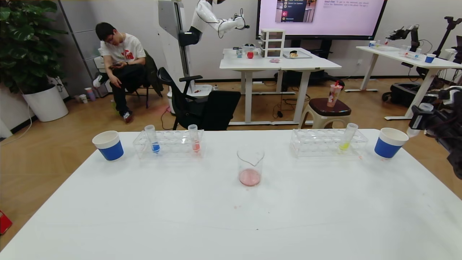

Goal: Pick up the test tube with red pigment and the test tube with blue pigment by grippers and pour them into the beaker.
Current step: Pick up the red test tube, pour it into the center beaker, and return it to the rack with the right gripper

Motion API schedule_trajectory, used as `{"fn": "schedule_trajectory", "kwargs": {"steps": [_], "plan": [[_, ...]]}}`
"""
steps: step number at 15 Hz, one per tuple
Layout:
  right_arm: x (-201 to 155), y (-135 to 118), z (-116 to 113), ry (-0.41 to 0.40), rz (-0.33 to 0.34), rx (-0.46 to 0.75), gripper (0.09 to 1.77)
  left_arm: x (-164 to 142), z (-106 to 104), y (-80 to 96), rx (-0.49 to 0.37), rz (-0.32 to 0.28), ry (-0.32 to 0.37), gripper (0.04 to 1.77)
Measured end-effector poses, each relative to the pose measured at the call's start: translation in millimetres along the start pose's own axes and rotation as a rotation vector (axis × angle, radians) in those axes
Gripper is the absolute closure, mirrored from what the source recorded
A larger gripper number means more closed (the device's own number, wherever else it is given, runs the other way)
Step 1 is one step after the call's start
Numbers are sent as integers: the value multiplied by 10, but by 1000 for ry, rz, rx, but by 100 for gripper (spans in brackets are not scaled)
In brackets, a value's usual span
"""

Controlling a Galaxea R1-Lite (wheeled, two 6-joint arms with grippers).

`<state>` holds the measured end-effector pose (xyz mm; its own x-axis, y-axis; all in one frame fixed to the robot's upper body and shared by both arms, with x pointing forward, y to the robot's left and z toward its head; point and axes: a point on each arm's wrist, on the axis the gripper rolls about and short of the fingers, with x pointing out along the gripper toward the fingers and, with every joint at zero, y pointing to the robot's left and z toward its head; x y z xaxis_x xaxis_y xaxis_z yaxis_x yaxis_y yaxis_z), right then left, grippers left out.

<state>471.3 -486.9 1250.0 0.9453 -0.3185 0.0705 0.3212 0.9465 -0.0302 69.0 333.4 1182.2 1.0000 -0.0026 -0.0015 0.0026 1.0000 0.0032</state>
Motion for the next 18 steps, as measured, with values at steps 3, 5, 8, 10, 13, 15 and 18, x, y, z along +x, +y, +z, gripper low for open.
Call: {"fn": "schedule_trajectory", "kwargs": {"steps": [3,5,8,10,13,15,18], "plan": [[50,87,-164,15,20,2,133,0,0,0,0,0,0,6],[63,136,-215,26,32,4,133,0,0,0,0,0,0,6],[82,180,-278,32,43,5,133,0,0,0,0,-1,0,6],[95,189,-315,29,46,5,133,0,0,0,0,-1,0,6],[108,173,-382,35,41,5,111,0,0,0,0,0,0,6],[112,173,-412,41,40,4,40,0,0,0,0,-1,0,6],[114,181,-397,15,42,4,12,0,0,0,0,0,0,6]]}}
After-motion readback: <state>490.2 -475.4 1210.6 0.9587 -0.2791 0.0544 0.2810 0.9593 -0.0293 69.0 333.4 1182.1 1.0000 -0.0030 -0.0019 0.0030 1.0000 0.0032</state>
